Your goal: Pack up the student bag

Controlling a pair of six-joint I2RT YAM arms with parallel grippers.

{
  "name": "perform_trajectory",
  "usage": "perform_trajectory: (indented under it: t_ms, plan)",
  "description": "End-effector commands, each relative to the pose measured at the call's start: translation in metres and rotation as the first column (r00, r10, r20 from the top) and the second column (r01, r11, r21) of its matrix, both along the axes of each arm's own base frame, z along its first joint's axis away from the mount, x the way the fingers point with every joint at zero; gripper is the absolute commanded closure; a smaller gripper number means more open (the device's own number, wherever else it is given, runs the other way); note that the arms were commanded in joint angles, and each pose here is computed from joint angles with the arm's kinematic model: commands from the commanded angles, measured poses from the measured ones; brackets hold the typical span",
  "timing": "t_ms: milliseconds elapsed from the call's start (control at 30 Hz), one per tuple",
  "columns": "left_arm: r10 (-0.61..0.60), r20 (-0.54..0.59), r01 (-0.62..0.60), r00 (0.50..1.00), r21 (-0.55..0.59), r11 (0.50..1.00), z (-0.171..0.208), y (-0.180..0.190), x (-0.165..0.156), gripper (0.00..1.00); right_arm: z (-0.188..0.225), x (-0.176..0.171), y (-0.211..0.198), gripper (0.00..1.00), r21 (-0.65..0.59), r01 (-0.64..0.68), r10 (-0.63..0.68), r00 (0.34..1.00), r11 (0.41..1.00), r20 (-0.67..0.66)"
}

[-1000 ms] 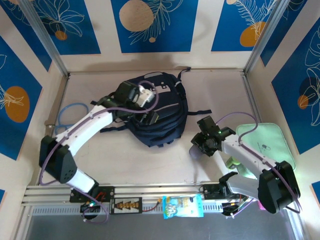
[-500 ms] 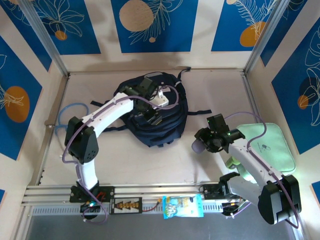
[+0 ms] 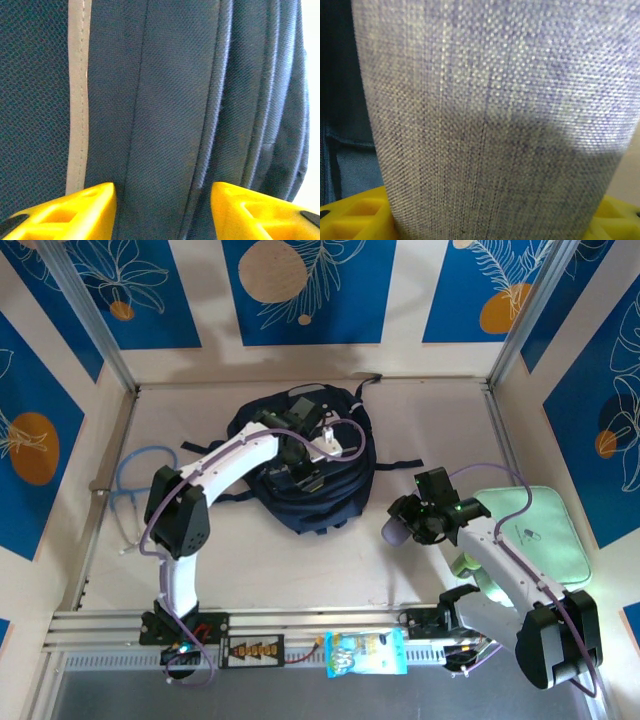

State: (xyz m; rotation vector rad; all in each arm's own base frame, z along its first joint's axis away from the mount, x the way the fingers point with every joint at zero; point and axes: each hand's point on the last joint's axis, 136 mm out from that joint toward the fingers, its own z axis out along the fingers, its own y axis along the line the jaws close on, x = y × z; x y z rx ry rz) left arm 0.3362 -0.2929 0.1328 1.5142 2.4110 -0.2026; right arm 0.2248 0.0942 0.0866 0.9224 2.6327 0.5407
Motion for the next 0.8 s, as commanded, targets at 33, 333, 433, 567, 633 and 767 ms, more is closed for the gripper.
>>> perform_trajectory:
  t_ms: [33, 333, 433, 567, 633, 767]
  plan:
    - [0.009, 0.067, -0.017, 0.998, 0.131, 0.991, -0.009, 0.013, 0.018, 0.62, 0.007, 0.003, 0.007, 0.41, 0.052, -0.013, 0.012, 1.000, 0.999, 0.024]
    - [0.017, 0.128, -0.024, 0.992, 0.051, 0.998, 0.028, 0.005, 0.025, 0.77, 0.015, 0.006, 0.011, 0.41, 0.076, -0.025, 0.022, 0.999, 0.997, 0.040]
    - [0.038, 0.150, -0.037, 0.988, -0.008, 0.999, 0.044, 0.002, 0.029, 0.84, 0.019, 0.008, 0.013, 0.41, 0.085, -0.032, 0.027, 0.998, 0.996, 0.051]
    - [0.068, 0.135, -0.057, 0.989, -0.085, 0.995, 0.058, -0.004, 0.029, 0.91, 0.020, 0.009, 0.014, 0.41, 0.086, -0.036, 0.031, 0.998, 0.996, 0.057]
    - [0.081, 0.116, -0.066, 0.990, -0.127, 0.990, 0.065, -0.009, 0.027, 0.96, 0.021, 0.009, 0.014, 0.41, 0.090, -0.040, 0.035, 0.998, 0.995, 0.061]
    - [0.092, 0.085, -0.072, 0.992, -0.220, 0.973, 0.086, -0.019, 0.020, 1.00, 0.028, 0.014, 0.020, 0.41, 0.118, -0.064, 0.054, 0.995, 0.991, 0.090]
